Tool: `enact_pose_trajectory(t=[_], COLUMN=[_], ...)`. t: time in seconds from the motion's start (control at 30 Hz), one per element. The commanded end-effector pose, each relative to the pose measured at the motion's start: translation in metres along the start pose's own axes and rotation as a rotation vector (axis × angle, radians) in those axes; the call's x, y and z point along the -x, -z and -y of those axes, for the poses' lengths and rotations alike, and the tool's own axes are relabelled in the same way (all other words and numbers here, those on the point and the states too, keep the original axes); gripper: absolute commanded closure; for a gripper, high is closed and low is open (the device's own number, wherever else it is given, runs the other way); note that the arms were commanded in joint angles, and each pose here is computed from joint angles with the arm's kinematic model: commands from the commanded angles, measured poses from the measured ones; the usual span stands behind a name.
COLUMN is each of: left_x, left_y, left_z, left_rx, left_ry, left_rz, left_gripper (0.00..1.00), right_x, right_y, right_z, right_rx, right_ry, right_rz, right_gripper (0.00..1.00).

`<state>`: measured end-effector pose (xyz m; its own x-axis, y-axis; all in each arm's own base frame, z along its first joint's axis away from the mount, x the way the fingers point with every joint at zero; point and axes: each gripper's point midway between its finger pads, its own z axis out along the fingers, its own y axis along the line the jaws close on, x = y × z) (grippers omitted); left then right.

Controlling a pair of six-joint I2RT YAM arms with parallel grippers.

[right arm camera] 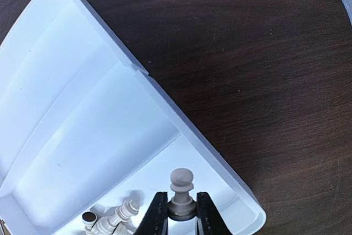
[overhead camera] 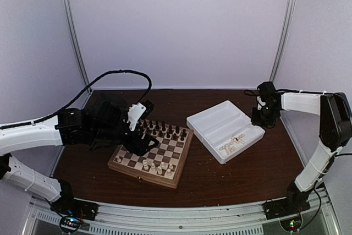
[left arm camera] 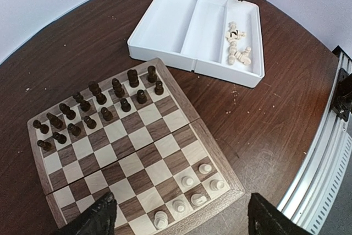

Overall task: Set up the chess pieces on the board
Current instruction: Pick up the chess piece from the storage box, then place the chess piece on the chessboard.

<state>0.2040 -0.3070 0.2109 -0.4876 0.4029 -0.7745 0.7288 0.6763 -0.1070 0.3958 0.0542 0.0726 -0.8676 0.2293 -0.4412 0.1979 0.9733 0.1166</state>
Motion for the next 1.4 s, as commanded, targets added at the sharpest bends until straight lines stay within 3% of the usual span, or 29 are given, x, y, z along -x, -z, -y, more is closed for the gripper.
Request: enact_pose_trajectory(t=[0.0, 0.27, 0.67, 0.97, 1.17, 1.27, 1.37], left_x=[0.016, 0.025, 0.047, 0.073, 0.086, 0.091, 0.089], left_y=[0.003, 0.001, -0.007, -0.021, -0.021, -0.020, -0.023], left_z=[0.002, 0.002, 0.009, 0.029, 0.037, 0.042, 0.043], left_rx=[-0.017, -0.067, -0.125, -0.218, -0.272, -0.310, -0.322], left_ry=[0.032, 0.093, 0.130, 0.085, 0.101, 0.090, 0.086], left_rz=[0.053, 0.083, 0.092, 0.110, 0.195, 0.244, 0.271], left_gripper=[0.17, 0.16, 0.16, 0.16, 0.16, 0.12, 0.02], right_x=[0.006, 0.004, -0.021, -0.067, -0.101, -0.110, -0.121], right_y=[0.023, 0.066, 0.127, 0.174, 0.191, 0.198, 0.201], right_z=[-0.006, -0.033, -0.115, -0.173, -0.188, -0.193, -0.197], right_rx=[0.034, 0.123, 0.454, 0.733, 0.857, 0.914, 0.969], right_ry=[0.047, 0.121, 0.298, 0.479, 0.529, 0.541, 0.556], right_rz=[0.082, 0.187, 0.348, 0.427, 0.439, 0.446, 0.435], right_gripper=[0.85, 0.85, 0.84, 0.84, 0.84, 0.84, 0.85])
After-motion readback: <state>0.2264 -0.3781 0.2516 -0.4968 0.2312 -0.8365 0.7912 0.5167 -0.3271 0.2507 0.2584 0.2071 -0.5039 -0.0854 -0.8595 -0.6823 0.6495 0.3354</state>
